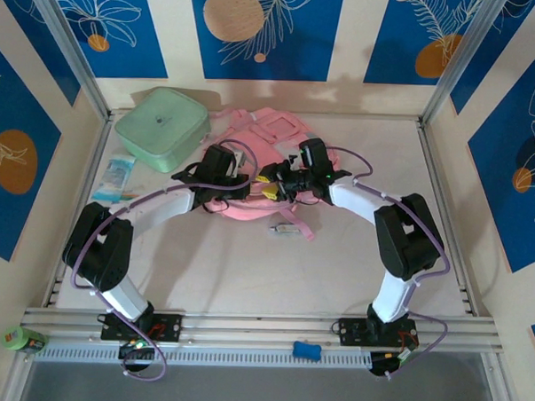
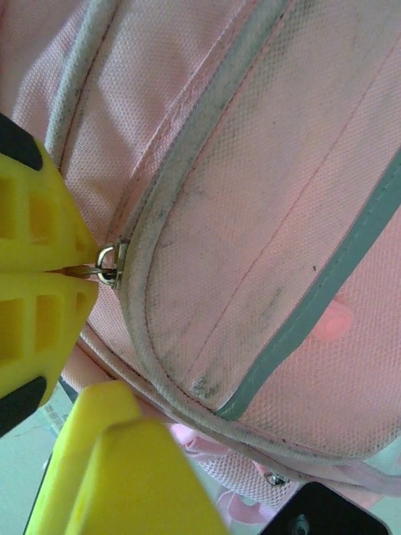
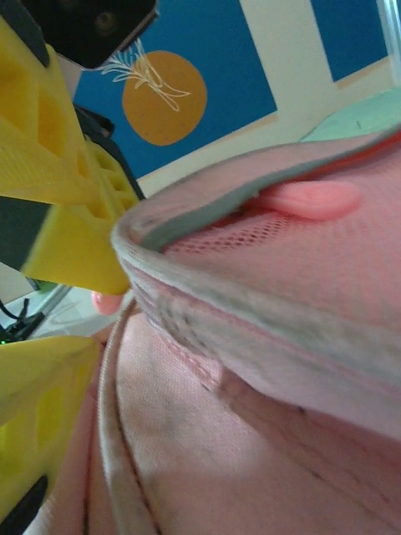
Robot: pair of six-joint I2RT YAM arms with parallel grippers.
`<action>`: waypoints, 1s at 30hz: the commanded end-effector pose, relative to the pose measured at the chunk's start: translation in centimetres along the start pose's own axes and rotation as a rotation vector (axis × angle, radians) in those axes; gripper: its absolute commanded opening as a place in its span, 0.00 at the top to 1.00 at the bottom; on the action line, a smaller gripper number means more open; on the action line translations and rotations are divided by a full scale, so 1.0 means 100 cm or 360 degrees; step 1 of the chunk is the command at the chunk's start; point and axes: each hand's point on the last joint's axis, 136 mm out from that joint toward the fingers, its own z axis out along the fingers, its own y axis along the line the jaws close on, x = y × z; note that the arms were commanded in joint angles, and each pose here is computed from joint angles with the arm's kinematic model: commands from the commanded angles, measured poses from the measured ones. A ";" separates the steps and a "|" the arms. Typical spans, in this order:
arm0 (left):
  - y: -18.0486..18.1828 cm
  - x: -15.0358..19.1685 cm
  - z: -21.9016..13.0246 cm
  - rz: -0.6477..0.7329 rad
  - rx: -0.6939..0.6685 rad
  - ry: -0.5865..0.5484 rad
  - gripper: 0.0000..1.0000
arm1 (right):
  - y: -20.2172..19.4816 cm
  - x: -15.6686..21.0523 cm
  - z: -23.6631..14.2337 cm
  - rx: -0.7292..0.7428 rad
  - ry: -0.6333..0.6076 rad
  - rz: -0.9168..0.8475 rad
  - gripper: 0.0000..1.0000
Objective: Pack the student bag
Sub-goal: Unzip the student bag at the center of the table.
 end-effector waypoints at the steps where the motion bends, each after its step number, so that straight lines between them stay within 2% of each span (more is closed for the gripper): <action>1: -0.013 0.010 0.004 0.0039 0.0105 0.0059 1.00 | 0.005 -0.013 0.009 -0.0004 -0.0087 0.0031 0.59; 6: -0.015 0.011 0.002 0.0057 0.0127 0.0062 1.00 | 0.001 -0.023 0.012 0.0097 -0.0148 -0.0079 0.63; 13: -0.026 0.026 -0.003 0.0131 0.0182 0.0119 1.00 | -0.005 -0.044 -0.003 0.0163 -0.0111 -0.0237 0.84; 20: -0.025 0.051 -0.013 0.0144 0.0143 0.0196 1.00 | -0.005 -0.059 -0.048 0.0224 -0.0051 -0.0486 0.99; 22: -0.021 0.061 -0.019 0.0146 0.0141 0.0224 1.00 | -0.004 -0.068 -0.063 0.0211 -0.0018 -0.0559 1.00; 26: 0.008 0.073 -0.035 0.0199 -0.0058 0.0241 1.00 | 0.002 -0.091 -0.089 0.0160 0.0003 -0.0623 1.00; 30: 0.040 0.065 -0.039 0.0183 -0.0166 0.0253 1.00 | 0.002 -0.121 -0.106 0.0201 -0.0062 -0.0622 1.00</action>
